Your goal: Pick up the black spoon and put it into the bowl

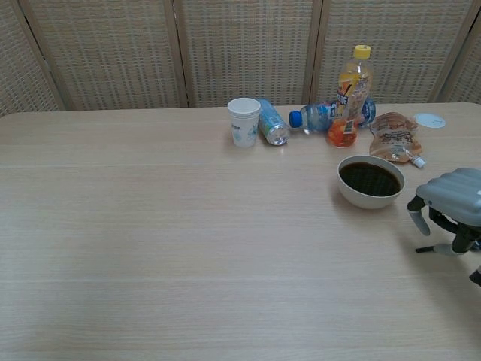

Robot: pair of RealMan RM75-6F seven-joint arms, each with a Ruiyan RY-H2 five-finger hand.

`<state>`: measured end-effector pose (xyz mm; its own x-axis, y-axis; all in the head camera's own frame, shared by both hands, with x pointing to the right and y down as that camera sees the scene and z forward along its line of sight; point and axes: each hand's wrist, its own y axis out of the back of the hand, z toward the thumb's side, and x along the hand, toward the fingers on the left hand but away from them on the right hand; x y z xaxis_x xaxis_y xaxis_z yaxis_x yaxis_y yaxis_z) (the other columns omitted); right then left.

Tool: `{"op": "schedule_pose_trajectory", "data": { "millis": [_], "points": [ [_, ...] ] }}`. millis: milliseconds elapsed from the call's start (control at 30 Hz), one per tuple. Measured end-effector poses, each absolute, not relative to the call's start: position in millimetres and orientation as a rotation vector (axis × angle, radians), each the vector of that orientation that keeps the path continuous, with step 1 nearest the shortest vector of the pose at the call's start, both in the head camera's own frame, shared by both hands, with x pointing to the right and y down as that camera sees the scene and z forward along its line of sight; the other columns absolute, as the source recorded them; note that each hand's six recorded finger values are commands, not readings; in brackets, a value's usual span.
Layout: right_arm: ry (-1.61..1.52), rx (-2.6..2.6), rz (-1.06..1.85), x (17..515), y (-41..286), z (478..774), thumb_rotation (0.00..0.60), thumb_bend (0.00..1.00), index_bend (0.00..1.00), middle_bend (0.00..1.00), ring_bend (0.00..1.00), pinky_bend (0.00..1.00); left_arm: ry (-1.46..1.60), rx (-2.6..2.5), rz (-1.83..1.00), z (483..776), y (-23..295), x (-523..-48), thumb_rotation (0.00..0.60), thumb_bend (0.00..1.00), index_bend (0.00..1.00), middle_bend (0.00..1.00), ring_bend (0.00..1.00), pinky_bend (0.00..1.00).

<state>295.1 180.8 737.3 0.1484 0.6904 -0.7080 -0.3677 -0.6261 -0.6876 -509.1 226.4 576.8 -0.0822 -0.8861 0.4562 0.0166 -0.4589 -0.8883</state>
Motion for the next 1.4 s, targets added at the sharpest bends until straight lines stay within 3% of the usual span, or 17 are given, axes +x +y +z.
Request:
{"op": "schedule_pose_trajectory", "data": {
  "millis": [1400],
  "points": [
    [-0.249,-1.573,1.67,299,189,762,0.6,0.49,0.57,0.91,0.97,1.0,0.979,-1.489,-1.644,579,230,-514,0.6,0.32,0.0,0.0,0.0,0.0]
  ]
}}
